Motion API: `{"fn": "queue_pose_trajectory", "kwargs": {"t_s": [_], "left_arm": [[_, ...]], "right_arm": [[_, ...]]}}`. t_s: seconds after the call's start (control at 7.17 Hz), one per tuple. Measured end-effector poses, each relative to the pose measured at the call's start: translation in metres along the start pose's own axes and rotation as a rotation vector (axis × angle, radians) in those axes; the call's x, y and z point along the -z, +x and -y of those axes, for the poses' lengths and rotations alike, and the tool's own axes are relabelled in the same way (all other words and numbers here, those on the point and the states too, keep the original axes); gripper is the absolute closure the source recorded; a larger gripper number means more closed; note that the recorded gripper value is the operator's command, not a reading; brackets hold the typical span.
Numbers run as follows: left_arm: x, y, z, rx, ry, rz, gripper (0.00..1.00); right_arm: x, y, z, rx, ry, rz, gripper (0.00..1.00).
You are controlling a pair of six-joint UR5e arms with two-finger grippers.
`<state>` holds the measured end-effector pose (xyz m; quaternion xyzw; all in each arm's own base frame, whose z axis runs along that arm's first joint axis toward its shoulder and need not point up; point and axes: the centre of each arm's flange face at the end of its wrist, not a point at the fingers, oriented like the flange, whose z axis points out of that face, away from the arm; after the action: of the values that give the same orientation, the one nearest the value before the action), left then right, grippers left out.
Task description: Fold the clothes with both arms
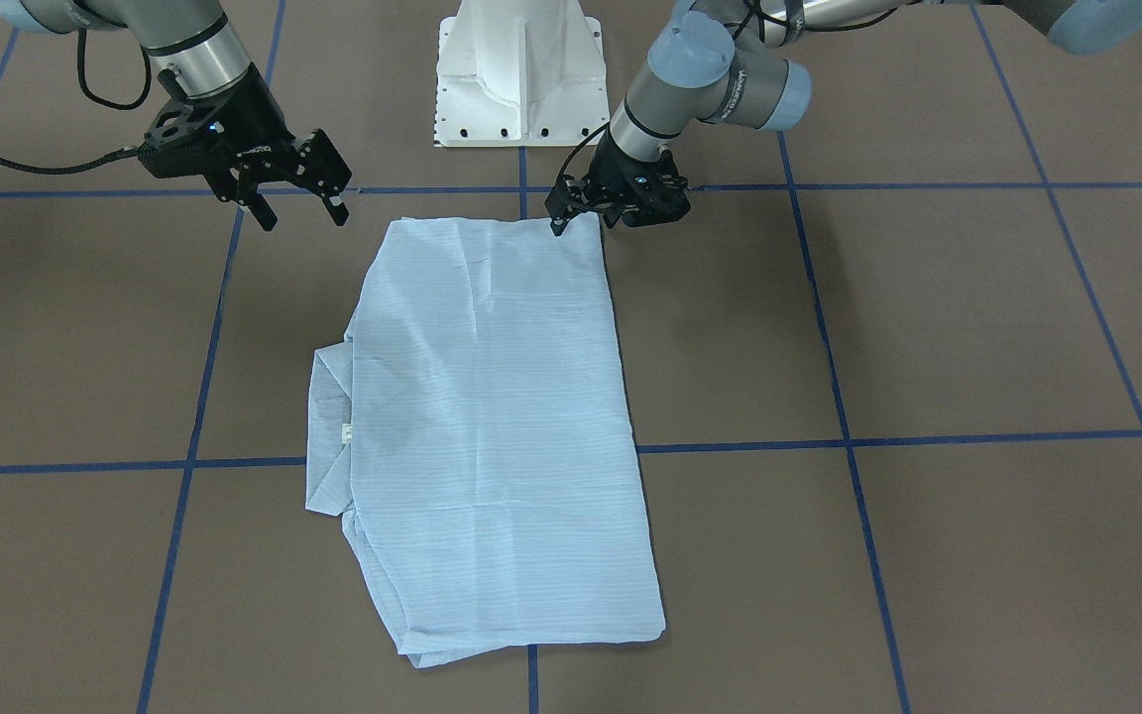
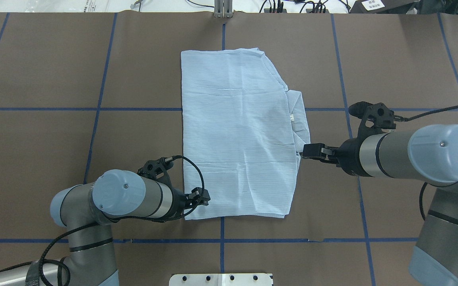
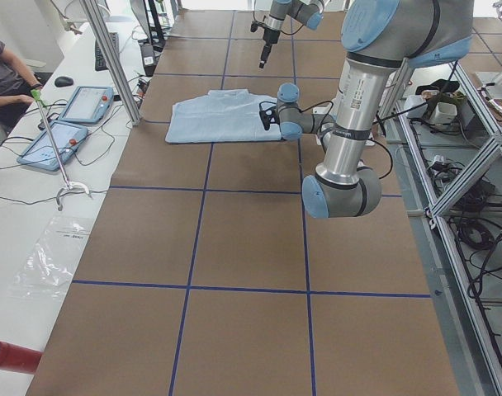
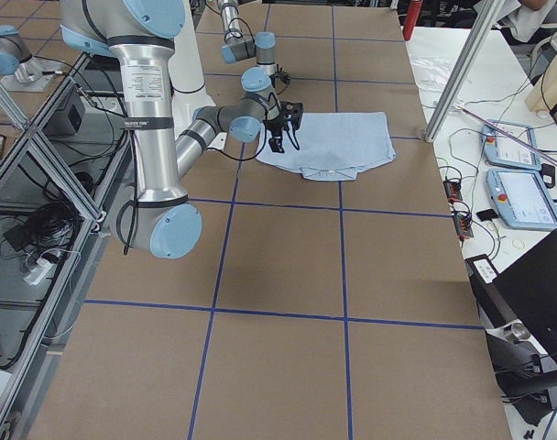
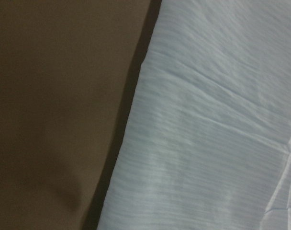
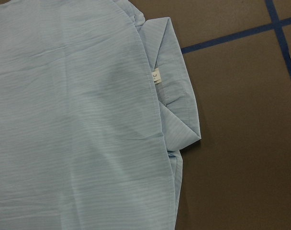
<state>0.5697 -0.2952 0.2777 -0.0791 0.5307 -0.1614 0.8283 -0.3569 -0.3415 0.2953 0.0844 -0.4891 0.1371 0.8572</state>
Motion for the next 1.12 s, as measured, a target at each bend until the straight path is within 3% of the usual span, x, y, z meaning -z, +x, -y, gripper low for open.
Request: {"fn": "queue_pose_trajectory", "kwargs": {"t_s": [0.56,0.7,1.12], "left_arm": [[0.0007,0.0006,-0.0044,-0.001,-0.007,0.007,0.21],[-0.0003,0.0003,-0.0052,-0.002,-0.008,0.008,0.26],[-0.0026,-0.0014,-0.0043,-0.001,-0.007,0.014,0.57]], "right_arm": [[0.0001,0.0027,0.0001,0.001,-0.001,-0.004,0.0],[0.0,0.003,0.0001,0.001,-0.001,-0.005,0.0],[-0.0001,0.0033,0.0002,0.003,-0.001,-0.006,0.0]]}}
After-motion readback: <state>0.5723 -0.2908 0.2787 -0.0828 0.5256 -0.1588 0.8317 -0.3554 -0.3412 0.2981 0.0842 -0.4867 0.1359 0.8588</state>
